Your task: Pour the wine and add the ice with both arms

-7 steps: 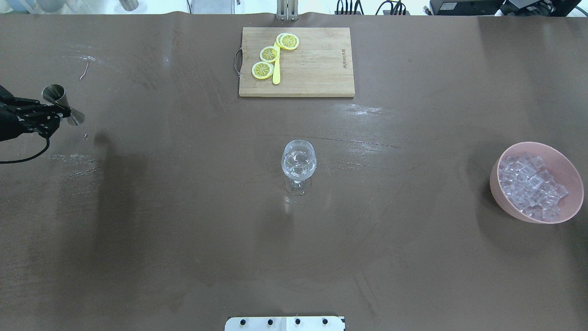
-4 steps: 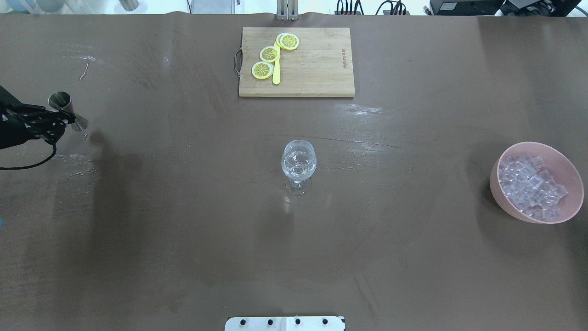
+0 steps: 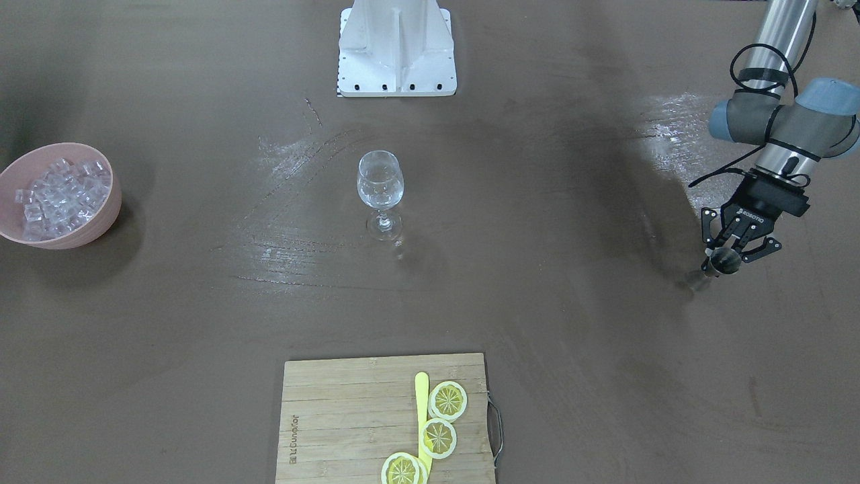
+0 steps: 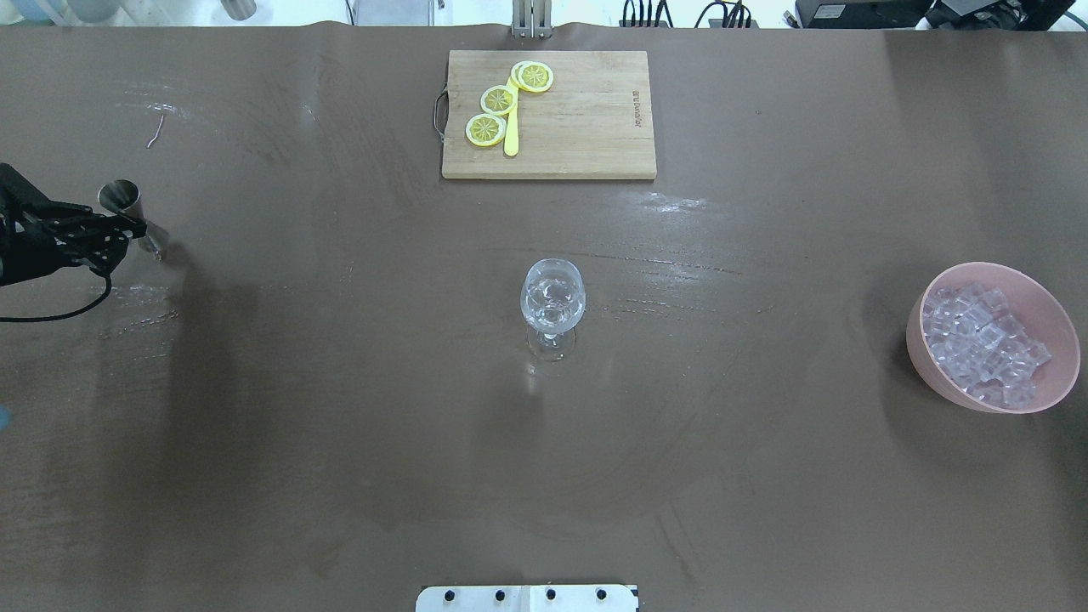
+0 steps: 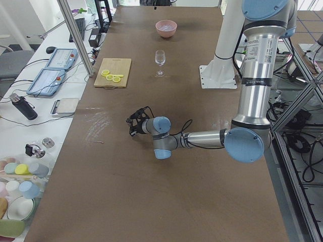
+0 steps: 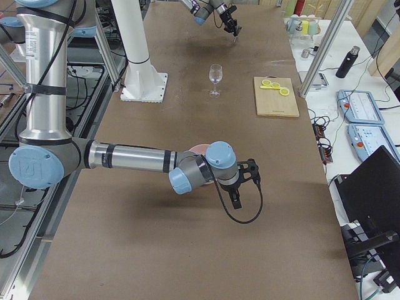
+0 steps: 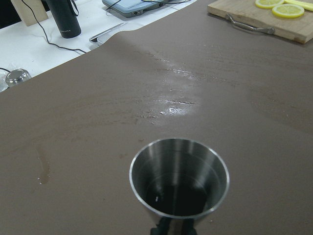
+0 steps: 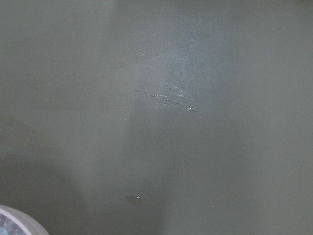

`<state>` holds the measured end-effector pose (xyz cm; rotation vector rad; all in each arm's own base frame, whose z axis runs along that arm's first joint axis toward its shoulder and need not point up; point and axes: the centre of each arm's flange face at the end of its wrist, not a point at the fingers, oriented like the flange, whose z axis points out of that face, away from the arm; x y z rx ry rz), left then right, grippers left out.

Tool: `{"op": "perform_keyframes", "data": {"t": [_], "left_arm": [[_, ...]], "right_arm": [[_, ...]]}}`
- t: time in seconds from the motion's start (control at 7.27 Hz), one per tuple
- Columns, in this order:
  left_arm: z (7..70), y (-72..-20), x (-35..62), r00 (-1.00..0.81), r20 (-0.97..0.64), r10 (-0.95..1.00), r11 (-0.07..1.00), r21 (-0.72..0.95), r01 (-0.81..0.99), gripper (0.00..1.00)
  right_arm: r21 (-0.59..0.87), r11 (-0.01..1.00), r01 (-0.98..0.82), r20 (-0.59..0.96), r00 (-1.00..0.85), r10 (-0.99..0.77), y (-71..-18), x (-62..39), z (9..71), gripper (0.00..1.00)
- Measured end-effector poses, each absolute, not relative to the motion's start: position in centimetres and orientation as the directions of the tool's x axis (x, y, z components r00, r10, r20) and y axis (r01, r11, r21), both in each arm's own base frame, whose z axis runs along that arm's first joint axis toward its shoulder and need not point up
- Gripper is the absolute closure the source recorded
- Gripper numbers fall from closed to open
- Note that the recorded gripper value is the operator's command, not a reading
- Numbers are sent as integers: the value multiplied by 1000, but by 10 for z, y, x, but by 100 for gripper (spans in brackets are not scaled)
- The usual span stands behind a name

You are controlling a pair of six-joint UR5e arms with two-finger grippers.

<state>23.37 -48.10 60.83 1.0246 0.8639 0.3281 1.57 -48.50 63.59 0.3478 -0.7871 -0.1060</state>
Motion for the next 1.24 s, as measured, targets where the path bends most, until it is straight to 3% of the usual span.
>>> {"op": "perform_keyframes", "data": {"t": [0.69,1.24], "left_arm": [[608,-476,246,622,-467,629,507,852,126,80],[611,-476,248,627,-419,656,477,875,85,76]], "right_arm": [[347,937,-35,674,704,-223,-486,16,635,0],[347,937,-35,674,704,-223,-487,16,635,0]]}}
